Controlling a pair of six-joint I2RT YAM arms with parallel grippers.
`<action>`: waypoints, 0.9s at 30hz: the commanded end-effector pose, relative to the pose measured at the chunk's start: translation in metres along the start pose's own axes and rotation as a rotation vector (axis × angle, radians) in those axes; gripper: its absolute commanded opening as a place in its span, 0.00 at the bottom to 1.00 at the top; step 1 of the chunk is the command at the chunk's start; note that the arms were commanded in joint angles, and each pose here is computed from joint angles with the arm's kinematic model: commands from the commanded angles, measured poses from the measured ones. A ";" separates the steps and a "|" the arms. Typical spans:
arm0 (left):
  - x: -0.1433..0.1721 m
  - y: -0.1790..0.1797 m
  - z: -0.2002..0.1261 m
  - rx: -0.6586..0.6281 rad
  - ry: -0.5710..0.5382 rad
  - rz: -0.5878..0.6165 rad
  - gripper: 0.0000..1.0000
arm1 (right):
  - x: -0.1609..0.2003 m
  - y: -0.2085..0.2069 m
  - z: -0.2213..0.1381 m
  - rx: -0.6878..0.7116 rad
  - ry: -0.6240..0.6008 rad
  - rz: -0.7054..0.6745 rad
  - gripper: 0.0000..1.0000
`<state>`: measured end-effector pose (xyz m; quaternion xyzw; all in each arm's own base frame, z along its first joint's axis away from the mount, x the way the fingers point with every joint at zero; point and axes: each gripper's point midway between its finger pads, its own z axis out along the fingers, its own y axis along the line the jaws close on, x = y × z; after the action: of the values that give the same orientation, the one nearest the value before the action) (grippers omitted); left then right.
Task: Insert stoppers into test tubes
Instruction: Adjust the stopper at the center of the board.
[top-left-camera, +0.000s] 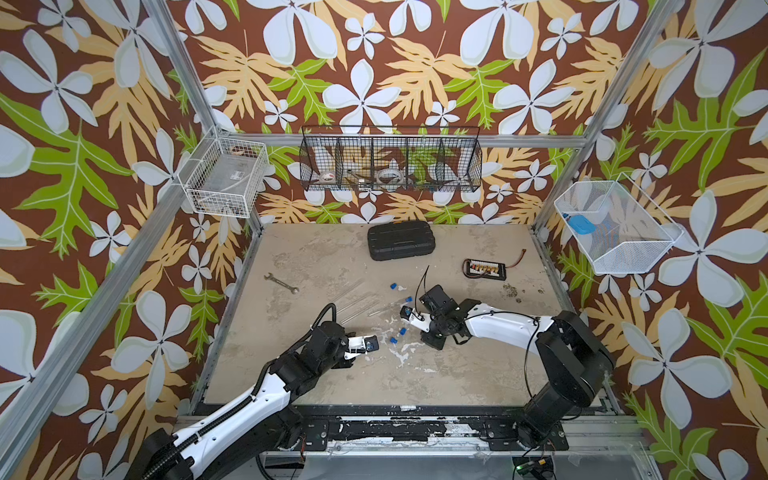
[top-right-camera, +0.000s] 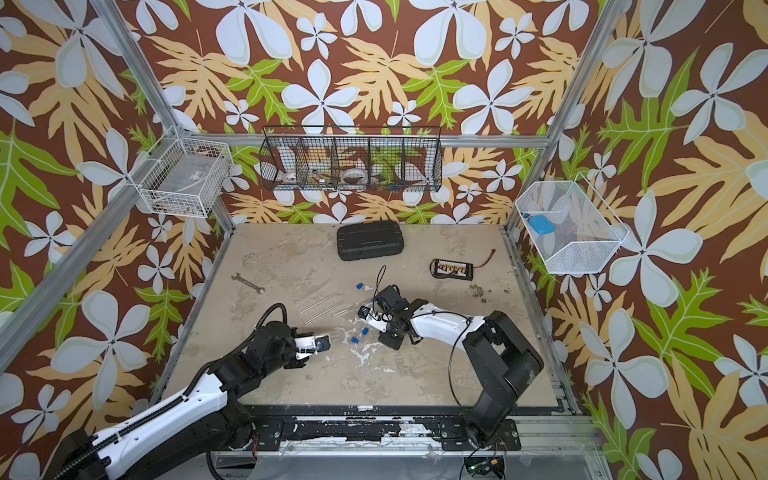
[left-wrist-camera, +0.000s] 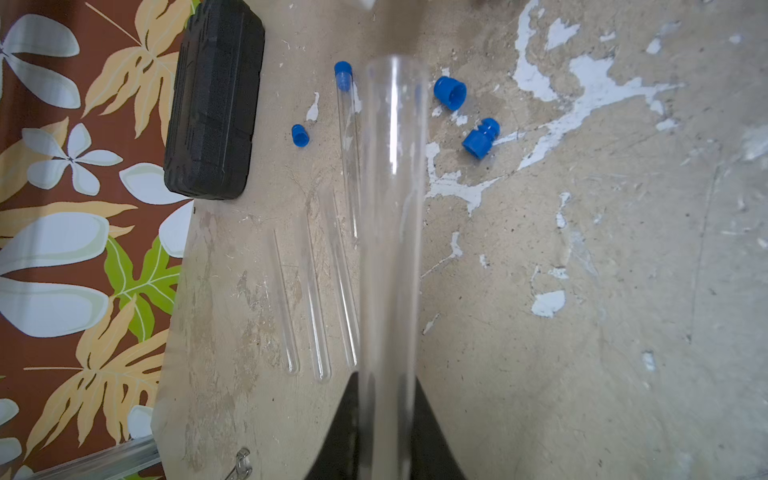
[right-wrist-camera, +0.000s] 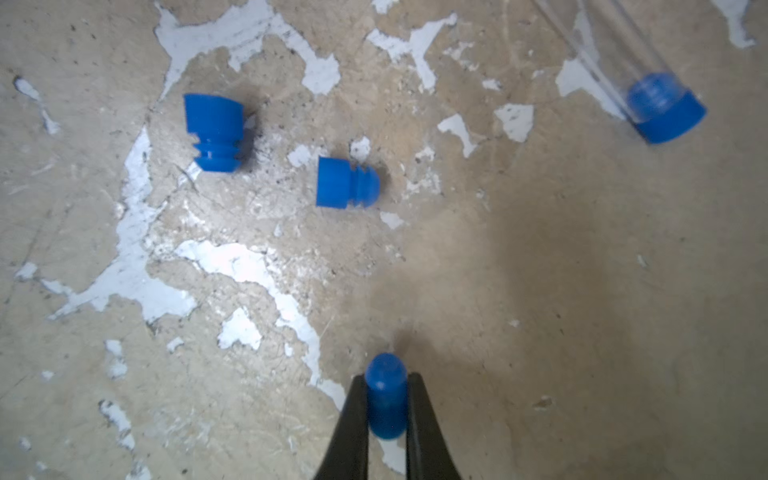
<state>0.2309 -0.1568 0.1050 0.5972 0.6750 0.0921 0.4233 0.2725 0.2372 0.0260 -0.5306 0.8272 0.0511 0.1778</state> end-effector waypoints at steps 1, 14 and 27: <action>-0.001 0.000 0.000 0.003 -0.008 -0.024 0.00 | 0.000 -0.002 0.008 -0.002 0.007 -0.010 0.10; -0.002 -0.002 0.002 0.008 -0.018 -0.019 0.00 | 0.000 0.003 0.014 -0.074 0.015 0.024 0.24; -0.003 -0.002 0.003 0.012 -0.021 -0.023 0.00 | -0.002 0.005 0.011 -0.100 -0.006 0.018 0.25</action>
<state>0.2290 -0.1581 0.0988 0.5986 0.6790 0.0831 0.4169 0.2801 0.2470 0.0185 -0.5241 0.8293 0.0902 0.1713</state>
